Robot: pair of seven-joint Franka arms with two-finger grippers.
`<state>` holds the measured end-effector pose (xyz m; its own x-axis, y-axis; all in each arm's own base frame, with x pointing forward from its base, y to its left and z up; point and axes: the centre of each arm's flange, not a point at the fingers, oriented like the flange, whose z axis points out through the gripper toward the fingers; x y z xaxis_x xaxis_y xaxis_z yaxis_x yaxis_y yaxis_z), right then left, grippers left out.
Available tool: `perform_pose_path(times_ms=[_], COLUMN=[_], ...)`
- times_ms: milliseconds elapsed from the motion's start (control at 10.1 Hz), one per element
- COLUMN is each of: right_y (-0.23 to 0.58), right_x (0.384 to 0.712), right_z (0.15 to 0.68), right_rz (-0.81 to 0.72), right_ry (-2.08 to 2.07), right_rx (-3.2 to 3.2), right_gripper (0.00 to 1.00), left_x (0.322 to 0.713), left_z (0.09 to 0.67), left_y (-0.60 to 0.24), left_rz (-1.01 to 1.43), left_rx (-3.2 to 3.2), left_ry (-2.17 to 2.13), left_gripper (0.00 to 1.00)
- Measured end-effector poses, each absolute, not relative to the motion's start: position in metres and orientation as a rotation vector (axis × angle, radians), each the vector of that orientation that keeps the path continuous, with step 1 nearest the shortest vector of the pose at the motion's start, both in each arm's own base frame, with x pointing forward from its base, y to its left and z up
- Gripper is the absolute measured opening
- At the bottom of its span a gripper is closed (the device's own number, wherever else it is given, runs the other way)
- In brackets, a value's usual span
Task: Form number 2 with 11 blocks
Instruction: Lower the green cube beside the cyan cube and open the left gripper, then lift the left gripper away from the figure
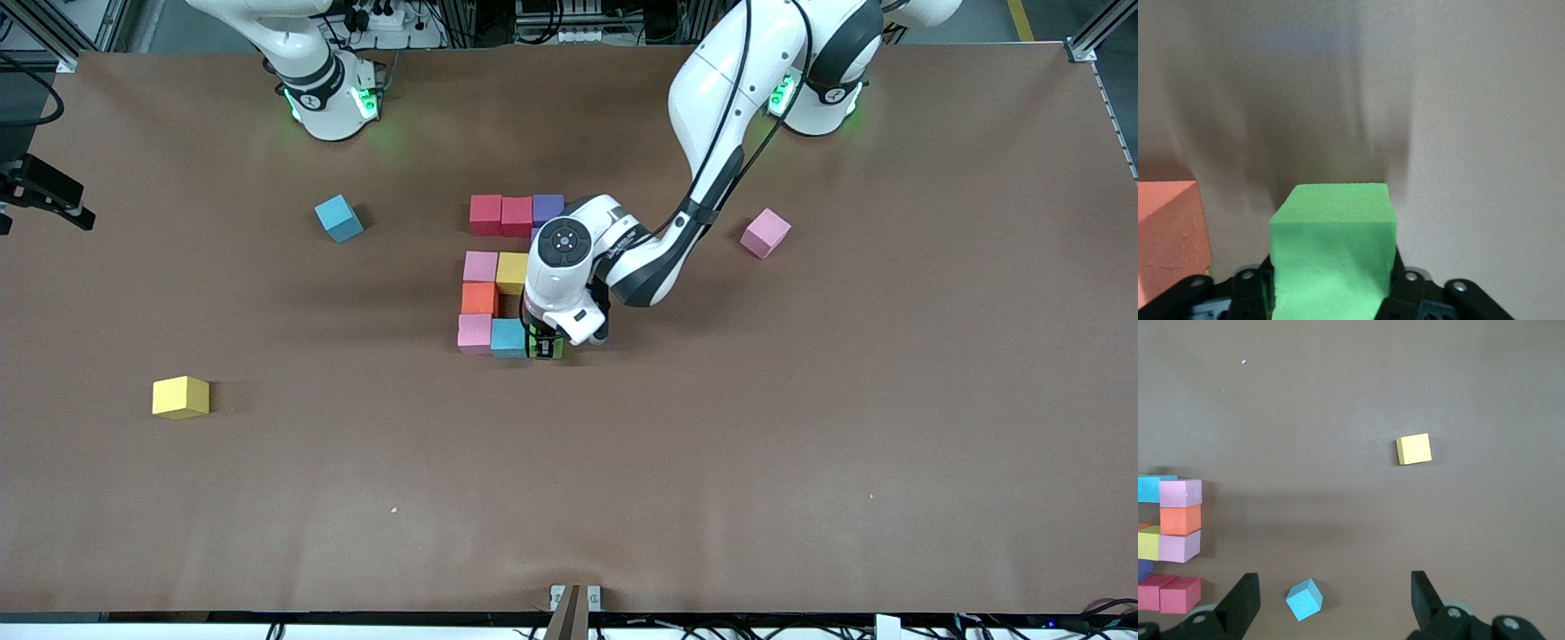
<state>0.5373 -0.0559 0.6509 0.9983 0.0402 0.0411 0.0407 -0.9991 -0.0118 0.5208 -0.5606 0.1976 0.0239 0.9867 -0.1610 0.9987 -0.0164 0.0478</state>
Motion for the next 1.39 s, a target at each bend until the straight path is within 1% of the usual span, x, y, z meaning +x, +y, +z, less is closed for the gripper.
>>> perform_pose_path(times_ms=[99,198,297,594,793,991,1189,1387], right_y=[-0.057,-0.057,-0.057,-0.058,-0.058,-0.058,-0.058,-0.059], right_x=[0.537,0.537,0.537,0.537,0.537,0.537,0.537,0.537], right_z=[0.651,0.651,0.651,0.651,0.651,0.651,0.652,0.652], right_rz=[-0.064,-0.064,-0.064,-0.065,-0.065,-0.065,-0.066,-0.066], right_ry=[-0.062,-0.061,-0.059,-0.058,-0.057,-0.057,-0.056,-0.055], right_rx=[-3.128,-3.128,-3.128,-3.128,-3.128,-3.128,-3.128,-3.128], right_gripper=[1.00,1.00,1.00,1.00,1.00,1.00,1.00,1.00], left_x=[0.520,0.520,0.522,0.527,0.534,0.549,0.575,0.608], left_z=[0.195,0.194,0.198,0.225,0.257,0.293,0.325,0.350], left_y=[-0.560,-0.561,-0.561,-0.558,-0.551,-0.530,-0.484,-0.413], left_rz=[-0.123,-0.123,-0.121,-0.113,-0.104,-0.091,-0.079,-0.078], left_rx=[2.140,2.140,2.134,2.151,2.148,2.129,2.133,2.173], left_ry=[2.096,2.096,2.093,2.113,2.130,2.172,2.255,2.280], left_gripper=[0.82,0.93,1.00,1.00,1.00,1.00,1.00,1.00])
